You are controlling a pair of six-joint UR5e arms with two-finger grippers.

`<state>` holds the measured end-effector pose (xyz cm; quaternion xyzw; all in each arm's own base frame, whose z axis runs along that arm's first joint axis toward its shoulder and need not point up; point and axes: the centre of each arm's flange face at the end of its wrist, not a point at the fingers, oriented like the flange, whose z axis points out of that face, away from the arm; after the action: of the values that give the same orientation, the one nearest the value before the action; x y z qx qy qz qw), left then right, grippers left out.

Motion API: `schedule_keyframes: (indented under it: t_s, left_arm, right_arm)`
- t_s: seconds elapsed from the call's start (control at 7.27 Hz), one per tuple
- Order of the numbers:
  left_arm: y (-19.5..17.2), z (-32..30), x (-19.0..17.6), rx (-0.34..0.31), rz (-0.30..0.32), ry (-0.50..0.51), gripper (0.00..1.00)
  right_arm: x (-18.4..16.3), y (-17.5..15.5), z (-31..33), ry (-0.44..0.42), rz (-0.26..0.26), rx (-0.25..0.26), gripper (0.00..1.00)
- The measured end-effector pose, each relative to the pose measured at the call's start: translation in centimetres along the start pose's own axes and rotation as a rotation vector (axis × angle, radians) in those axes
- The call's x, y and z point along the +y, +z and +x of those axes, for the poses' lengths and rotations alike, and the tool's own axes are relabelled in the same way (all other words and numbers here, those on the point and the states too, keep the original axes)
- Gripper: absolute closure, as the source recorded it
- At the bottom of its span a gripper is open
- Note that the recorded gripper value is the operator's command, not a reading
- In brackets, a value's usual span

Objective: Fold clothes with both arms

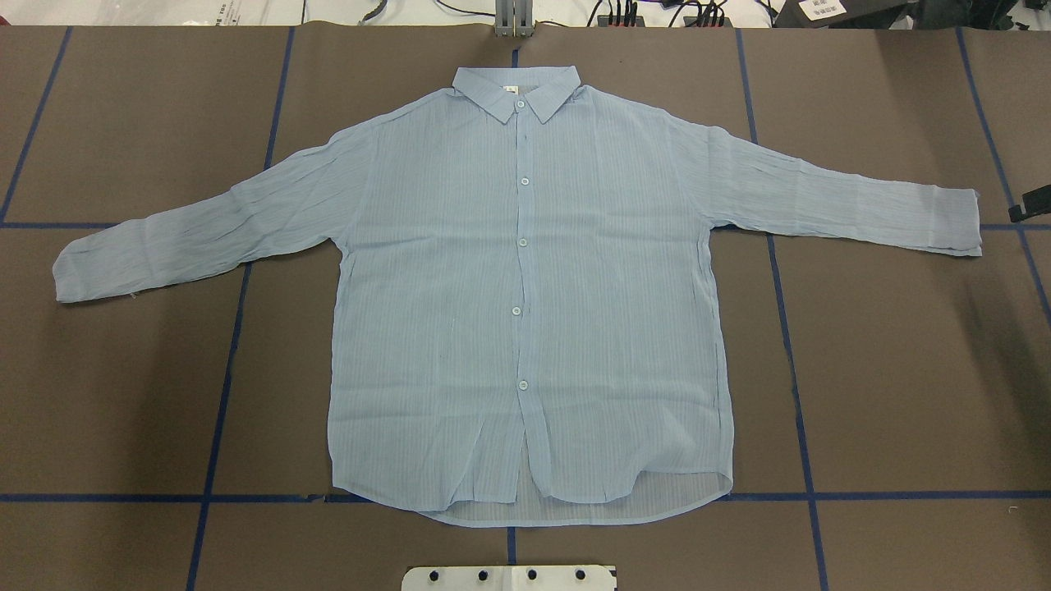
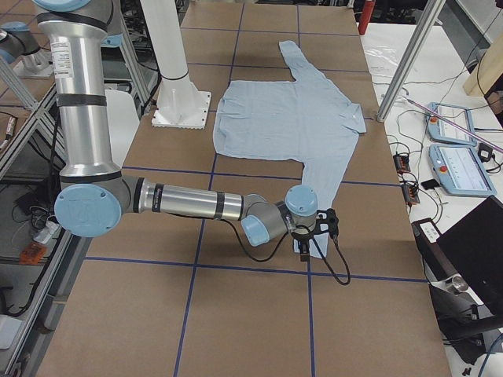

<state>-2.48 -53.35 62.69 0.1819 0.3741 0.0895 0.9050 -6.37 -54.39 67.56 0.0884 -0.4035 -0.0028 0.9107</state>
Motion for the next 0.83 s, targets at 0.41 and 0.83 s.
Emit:
schedule_keyframes:
  t_s: [0.41,0.83]
  left_arm:
    - [0.3,-0.2,0.2,0.000,0.013,0.009,0.00]
    - [0.3,-0.2,0.0,0.002,0.014,0.012,0.00]
  right_arm:
    - [-0.3,3.9,-0.5,-0.024,-0.039,-0.007,0.10]
    - [0.1,5.8,-1.5,-0.041,-0.073,-0.010,0.23]
